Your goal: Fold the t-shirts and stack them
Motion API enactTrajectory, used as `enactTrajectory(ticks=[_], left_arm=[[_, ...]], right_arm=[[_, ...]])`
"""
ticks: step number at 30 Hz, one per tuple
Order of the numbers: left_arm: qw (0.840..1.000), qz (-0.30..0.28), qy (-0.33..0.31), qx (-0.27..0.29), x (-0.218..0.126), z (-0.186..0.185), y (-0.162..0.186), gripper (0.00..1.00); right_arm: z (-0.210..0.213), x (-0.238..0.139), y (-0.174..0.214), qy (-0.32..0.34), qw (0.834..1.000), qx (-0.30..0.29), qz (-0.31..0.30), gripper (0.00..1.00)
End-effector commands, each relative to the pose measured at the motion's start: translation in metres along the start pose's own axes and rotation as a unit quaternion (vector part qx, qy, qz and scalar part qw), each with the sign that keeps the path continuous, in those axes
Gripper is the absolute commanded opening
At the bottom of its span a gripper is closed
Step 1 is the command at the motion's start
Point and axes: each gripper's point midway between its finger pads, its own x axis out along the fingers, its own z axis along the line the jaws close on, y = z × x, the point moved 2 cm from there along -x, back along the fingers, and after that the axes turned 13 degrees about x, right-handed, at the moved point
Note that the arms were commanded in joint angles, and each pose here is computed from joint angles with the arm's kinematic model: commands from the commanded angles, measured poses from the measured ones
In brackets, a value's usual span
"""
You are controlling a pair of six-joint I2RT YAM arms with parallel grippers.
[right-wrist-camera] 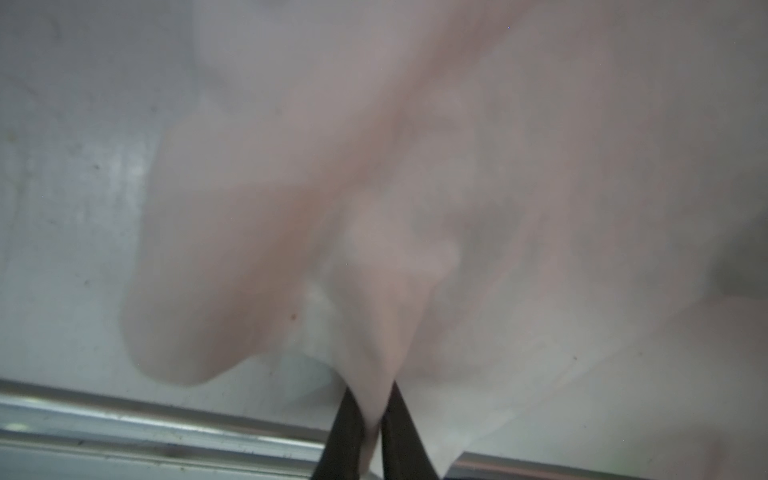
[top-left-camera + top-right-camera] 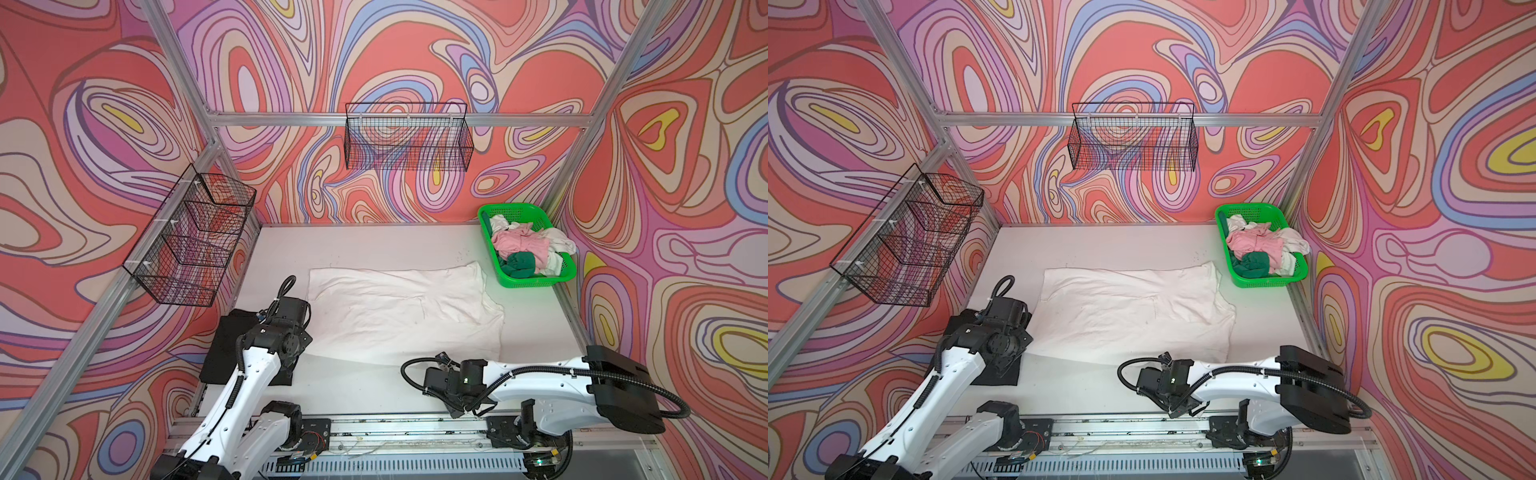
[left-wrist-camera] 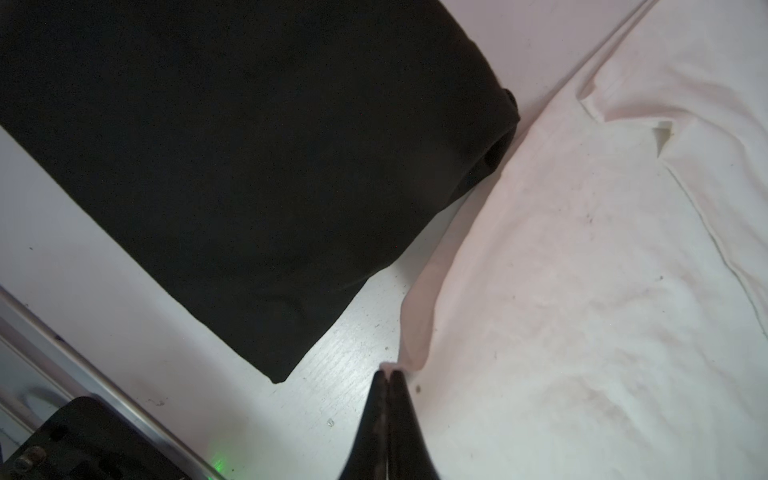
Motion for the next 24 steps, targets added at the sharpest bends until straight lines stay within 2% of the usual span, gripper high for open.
enactTrajectory(ticks=[1,5,14,20,24], left_arm=[[1.0,-0.005,-0.019,0.008,0.002,0.006,0.001,0.0],[1.0,-0.005,-0.018,0.008,0.002,0.004,-0.001,0.0],[1.0,-0.004,-0.025,0.008,0.005,0.002,-0.004,0.0],[0.999,-0.01,-0.033,0.008,0.006,-0.001,-0.01,0.0],[0.999,-0.011,-0.03,0.004,0.003,-0.006,-0.016,0.0]], right_arm=[[0.004,-0.025,-0.012,-0.013,0.999,0.016,-0.028,0.0],[0.007,-0.051,-0.023,-0.035,0.998,0.022,-0.053,0.0],[-0.001,-0.102,-0.053,-0.033,0.99,0.032,-0.132,0.0],[-0.013,-0.137,-0.087,-0.039,0.979,0.054,-0.193,0.0],[-0.021,-0.156,-0.112,-0.069,0.971,0.073,-0.216,0.0]])
